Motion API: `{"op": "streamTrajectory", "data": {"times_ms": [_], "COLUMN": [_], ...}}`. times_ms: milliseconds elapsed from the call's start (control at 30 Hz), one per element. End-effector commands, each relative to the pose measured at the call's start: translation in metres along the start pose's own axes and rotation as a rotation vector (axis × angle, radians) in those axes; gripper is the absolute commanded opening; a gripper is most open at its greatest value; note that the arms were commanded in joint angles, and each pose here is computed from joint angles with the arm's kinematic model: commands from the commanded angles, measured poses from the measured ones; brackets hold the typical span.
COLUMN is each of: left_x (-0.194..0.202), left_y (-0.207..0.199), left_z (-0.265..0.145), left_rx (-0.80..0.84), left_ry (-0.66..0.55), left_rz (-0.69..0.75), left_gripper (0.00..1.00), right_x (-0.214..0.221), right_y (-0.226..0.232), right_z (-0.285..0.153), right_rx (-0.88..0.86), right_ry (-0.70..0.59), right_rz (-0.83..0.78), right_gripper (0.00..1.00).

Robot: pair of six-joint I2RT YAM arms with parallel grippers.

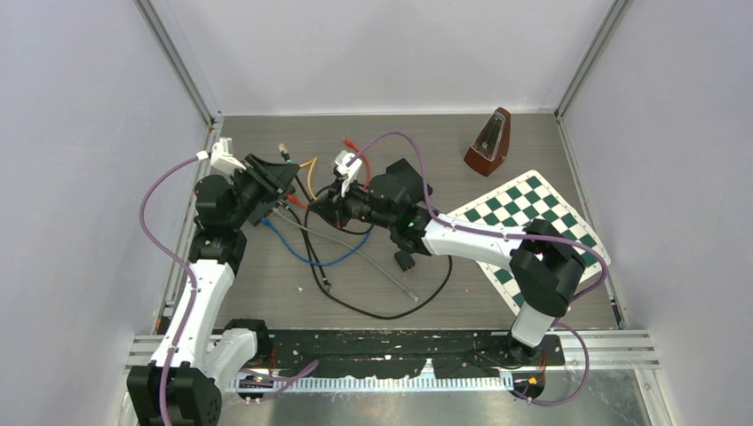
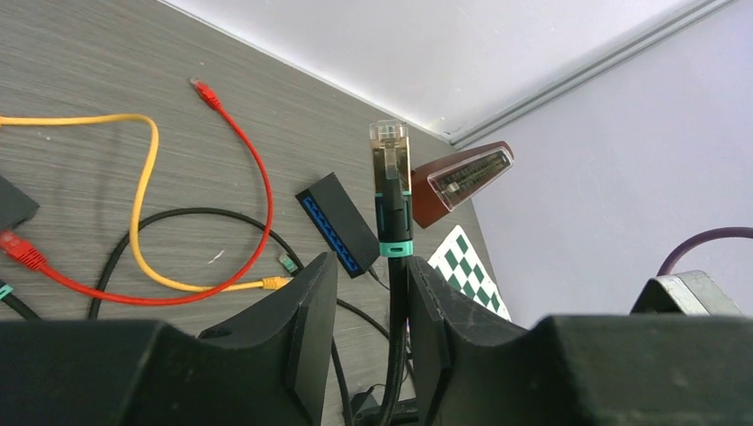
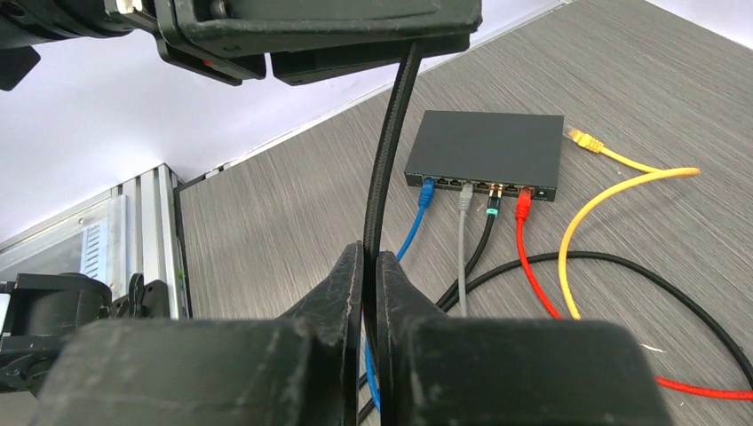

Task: Insert the plug into the switch port
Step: Pick up the connector from the center of the board.

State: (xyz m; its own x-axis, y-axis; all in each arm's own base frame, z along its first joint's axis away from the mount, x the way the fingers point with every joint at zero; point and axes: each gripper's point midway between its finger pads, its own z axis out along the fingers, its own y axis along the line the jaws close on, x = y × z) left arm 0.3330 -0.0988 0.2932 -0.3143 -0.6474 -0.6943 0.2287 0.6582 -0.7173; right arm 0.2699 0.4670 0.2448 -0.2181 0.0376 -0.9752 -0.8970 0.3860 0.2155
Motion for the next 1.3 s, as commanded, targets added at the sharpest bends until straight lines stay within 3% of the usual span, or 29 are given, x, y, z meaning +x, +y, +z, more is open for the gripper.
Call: {"op": "streamTrajectory", "data": {"times_ms": [0,200,567,767,1033,1167,1267], "left_x": [-0.014,-0.017,-0.018,-0.024,-0.02,-0.019,-0.019], "left_y": [-0.022,-0.019,-0.022,-0.027,-0.025,-0.024,-0.024], "left_z": [0.0,-0.003,-0.002,-0.004,-0.005,-0.005,-0.006], "left_rx": [0.101,0.09,0.122,0.124,0.119,0.116,0.116], "left_ry": [-0.046,-0.084,-0.109,-0.123,-0.109,-0.108,-0.11], "left_rz": [0.026,0.015,-0.038,-0.039,-0.044,-0.048,-0.054], "left_gripper": [0.35,0.39,0.35,0.4,0.36,0.29,0.31], "right_x": [-0.047,-0.044,-0.042,-0.042,-0.044,-0.046,-0.047], "right_y": [0.02,0.02,0.017,0.015,0.016,0.014,0.013], "right_z": [-0.008,-0.006,-0.009,-0.011,-0.009,-0.009,-0.01], "right_rx": [-0.05,-0.05,-0.032,-0.017,-0.02,-0.009,-0.003], "right_ry": [-0.127,-0.121,-0.116,-0.12,-0.126,-0.136,-0.142], "right_rz": [-0.026,-0.018,-0.016,-0.019,-0.008,-0.006,-0.005], "right_gripper": [0.05,0.05,0.05,0.05,0.05,0.05,0.05]}}
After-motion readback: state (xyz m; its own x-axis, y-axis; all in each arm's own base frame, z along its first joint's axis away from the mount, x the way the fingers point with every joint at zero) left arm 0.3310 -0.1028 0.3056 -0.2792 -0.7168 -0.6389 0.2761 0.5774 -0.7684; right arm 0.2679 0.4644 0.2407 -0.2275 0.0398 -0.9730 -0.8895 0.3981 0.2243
